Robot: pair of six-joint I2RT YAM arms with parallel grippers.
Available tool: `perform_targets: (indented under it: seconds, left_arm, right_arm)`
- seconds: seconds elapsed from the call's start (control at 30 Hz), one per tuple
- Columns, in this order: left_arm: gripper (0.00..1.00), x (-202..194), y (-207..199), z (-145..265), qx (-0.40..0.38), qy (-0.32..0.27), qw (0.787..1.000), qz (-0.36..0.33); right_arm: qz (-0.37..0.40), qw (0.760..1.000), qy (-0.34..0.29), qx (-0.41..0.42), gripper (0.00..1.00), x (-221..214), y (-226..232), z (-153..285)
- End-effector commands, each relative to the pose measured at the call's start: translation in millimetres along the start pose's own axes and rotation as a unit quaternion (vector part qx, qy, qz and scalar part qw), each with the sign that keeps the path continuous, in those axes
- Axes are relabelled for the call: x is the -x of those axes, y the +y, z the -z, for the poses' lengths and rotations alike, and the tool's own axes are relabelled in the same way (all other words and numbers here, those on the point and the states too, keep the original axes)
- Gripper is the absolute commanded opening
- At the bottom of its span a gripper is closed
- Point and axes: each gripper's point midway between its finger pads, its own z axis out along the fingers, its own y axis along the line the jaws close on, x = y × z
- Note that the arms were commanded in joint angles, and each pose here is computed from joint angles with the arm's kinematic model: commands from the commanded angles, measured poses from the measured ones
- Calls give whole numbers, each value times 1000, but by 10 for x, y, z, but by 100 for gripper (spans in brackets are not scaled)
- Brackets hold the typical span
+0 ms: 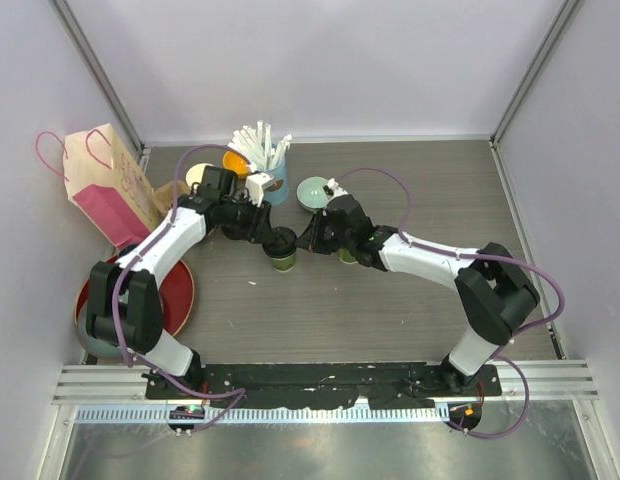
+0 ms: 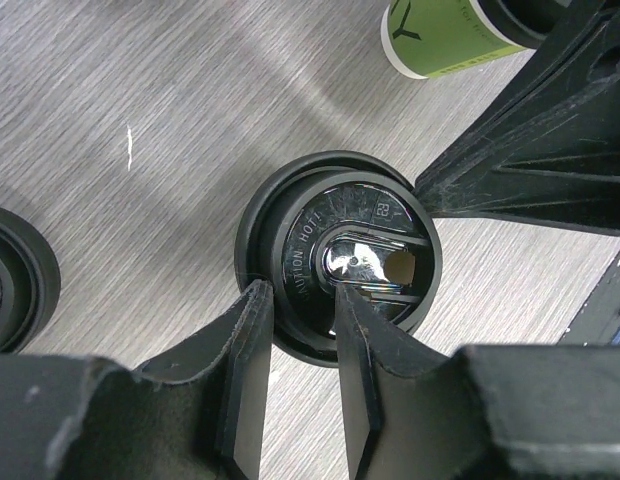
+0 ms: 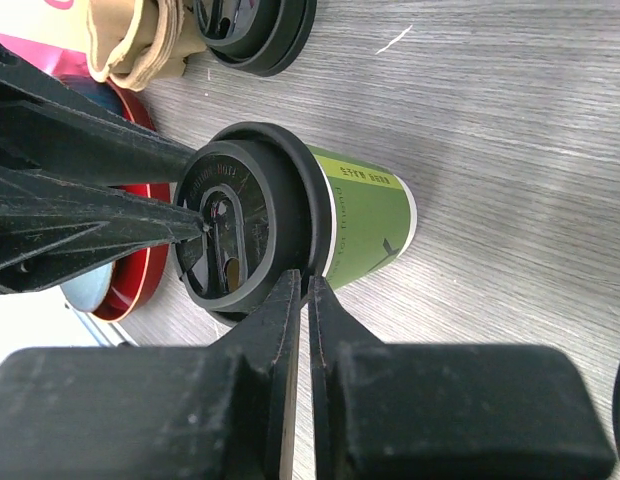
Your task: Pack the takeout coffee
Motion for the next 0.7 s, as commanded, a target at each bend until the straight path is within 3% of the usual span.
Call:
perform_targets:
  seconds: [0.0,0.4,0.67]
  left_arm:
    - [35,-827,-122,-96,-31,131,988,76]
    - [48,-148,-499,340,-67,29,997,34]
    - [50,-31,-436,419,-51,15,998,37]
  right_arm:
    - [56,985,91,-139,1,-534,-712,7]
    - [129,985,71,-95,5,-75,-304,-101]
    - [183,978,70,-68,8,95,-110,-117]
